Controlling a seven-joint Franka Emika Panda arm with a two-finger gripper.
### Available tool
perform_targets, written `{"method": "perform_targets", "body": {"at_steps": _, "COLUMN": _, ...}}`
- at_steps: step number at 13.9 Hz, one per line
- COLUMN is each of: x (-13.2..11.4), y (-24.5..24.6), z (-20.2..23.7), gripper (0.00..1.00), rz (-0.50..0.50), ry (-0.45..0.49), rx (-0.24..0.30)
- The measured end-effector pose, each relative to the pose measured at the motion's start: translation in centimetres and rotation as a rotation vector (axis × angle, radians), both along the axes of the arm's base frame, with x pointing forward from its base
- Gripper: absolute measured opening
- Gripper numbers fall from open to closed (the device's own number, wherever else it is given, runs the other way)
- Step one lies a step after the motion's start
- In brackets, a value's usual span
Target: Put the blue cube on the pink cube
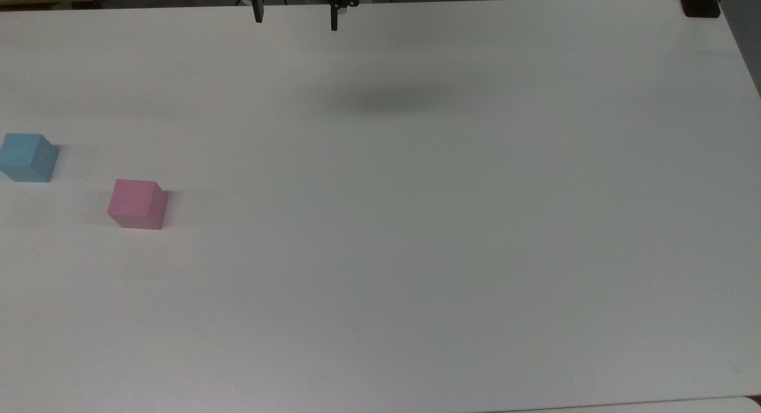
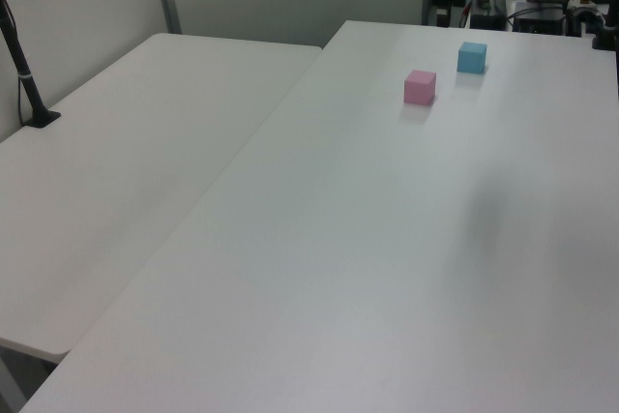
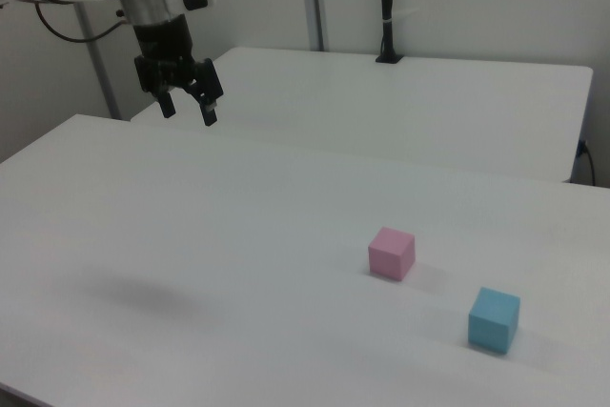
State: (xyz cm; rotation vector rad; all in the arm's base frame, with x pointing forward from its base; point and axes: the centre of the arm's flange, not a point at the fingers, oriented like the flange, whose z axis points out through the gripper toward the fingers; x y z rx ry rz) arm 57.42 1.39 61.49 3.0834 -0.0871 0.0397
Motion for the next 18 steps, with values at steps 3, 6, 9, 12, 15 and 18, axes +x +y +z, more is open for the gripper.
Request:
{"method": "perform_targets", "body": {"at_steps": 3, "x": 0.0, "y": -0.3, "z": -0.3, "gripper": 1.0, "rz": -0.007, "ry": 0.006, "rx": 0.002}}
{"method": "perform_targets", "body": {"at_steps": 6, "x": 0.0, "y": -0.4, "z": -0.3, "gripper": 1.0, "rz": -0.008, "ry": 0.006, "rx": 0.002}}
{"method": "perform_targets", "body": {"at_steps": 9, "x": 0.0, "y": -0.4, "z": -0.3, "gripper": 1.0, "rz": -0.008, "ry": 0.006, "rx": 0.002}}
{"method": "perform_targets", "body": {"at_steps": 12, "x": 0.0, "y": -0.5, "z": -0.3, "gripper": 1.0, "rz": -0.009, "ry": 0.007, "rx": 0.002}}
{"method": "perform_targets", "body": {"at_steps": 15, "x": 0.1, "y": -1.9, "z": -0.2, "gripper": 1.0, "rz": -0.012, "ry": 0.0, "rx": 0.002}}
{"method": "perform_targets", "body": {"at_steps": 18, "x": -0.1, "y": -7.6, "z": -0.5, "gripper": 1.0, "rz": -0.012, "ry": 0.009, "rx": -0.001}}
